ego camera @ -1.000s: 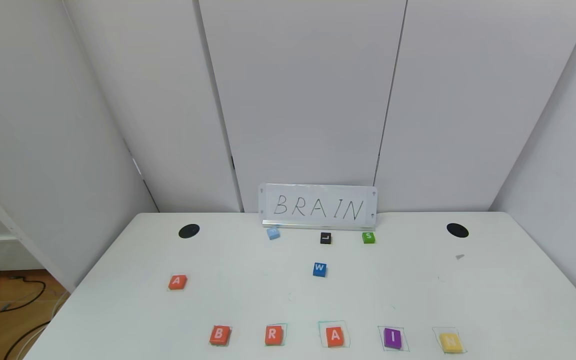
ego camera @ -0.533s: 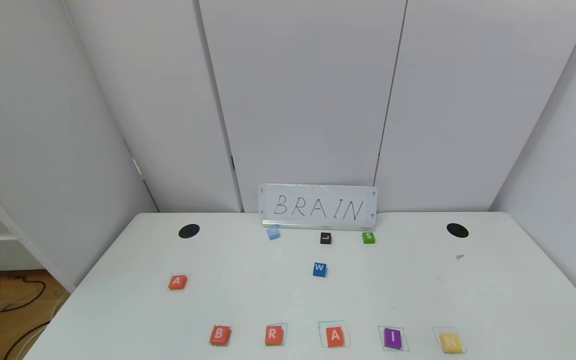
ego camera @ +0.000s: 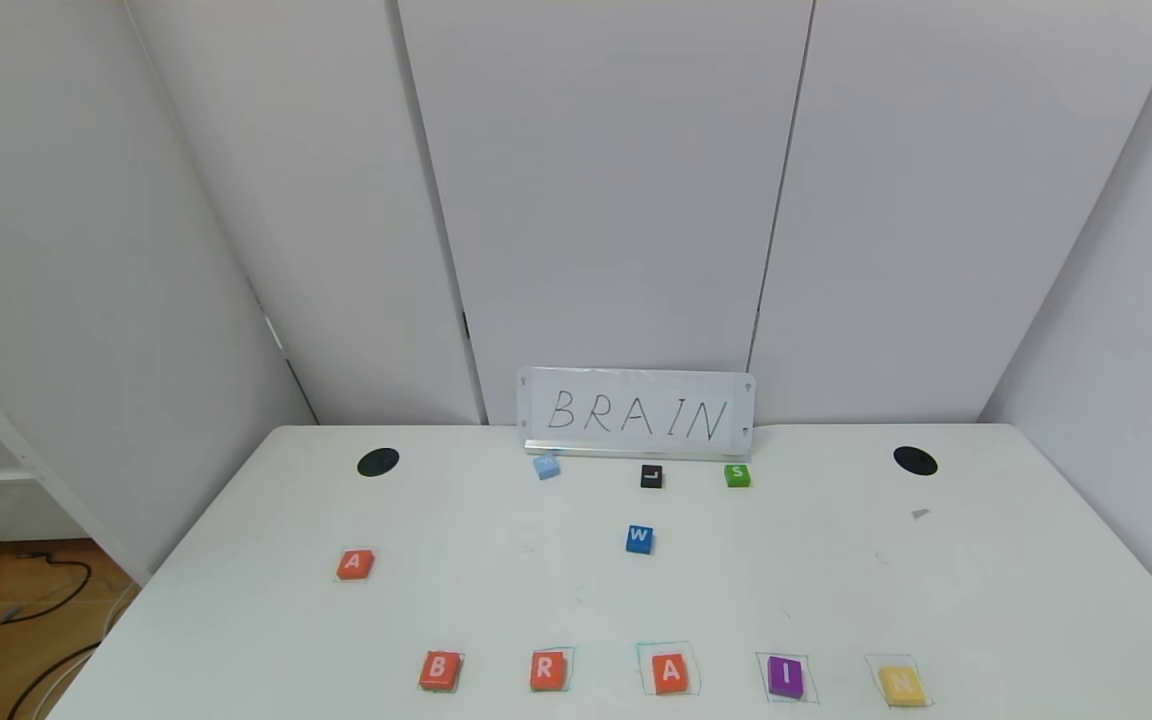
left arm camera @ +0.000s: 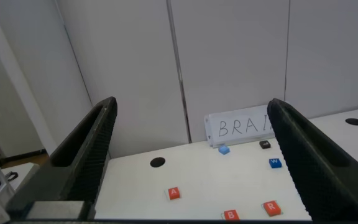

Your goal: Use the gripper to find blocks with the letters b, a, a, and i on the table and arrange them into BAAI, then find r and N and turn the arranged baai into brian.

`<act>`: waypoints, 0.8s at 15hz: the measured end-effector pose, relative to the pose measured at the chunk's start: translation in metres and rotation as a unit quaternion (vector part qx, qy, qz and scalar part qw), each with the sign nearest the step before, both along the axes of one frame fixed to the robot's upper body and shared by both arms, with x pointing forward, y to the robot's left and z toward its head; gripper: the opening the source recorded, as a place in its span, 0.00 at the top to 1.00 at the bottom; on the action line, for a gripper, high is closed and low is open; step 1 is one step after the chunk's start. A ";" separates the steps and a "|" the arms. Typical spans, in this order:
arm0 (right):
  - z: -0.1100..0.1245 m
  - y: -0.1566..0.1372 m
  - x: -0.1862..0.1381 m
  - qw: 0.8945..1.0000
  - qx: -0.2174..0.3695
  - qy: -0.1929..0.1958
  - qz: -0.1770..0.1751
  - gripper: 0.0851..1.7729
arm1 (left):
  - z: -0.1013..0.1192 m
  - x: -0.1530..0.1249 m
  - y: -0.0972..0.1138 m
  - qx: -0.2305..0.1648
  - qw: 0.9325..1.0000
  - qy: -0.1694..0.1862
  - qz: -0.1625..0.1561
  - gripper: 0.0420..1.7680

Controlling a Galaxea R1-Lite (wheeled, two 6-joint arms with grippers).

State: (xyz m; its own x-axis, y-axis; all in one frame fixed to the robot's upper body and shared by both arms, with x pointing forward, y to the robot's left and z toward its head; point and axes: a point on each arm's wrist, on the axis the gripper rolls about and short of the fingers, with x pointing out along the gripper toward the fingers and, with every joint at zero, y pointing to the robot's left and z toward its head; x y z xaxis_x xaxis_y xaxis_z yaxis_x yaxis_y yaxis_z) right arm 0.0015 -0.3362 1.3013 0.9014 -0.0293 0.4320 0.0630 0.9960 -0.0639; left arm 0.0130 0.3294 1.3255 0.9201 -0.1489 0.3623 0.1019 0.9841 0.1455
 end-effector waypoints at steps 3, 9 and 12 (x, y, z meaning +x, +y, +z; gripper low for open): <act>0.000 0.000 0.001 1.000 -0.001 -0.004 -0.001 0.04 | -0.001 -0.003 0.000 -0.003 1.000 -0.011 0.003 0.03; -0.087 -0.001 0.060 0.991 0.001 0.134 -0.001 0.04 | -0.087 0.044 0.002 -0.022 0.998 0.046 0.037 0.03; -0.115 0.000 0.067 0.976 0.021 0.214 0.023 0.04 | -0.136 0.055 0.003 0.004 0.982 0.177 0.058 0.03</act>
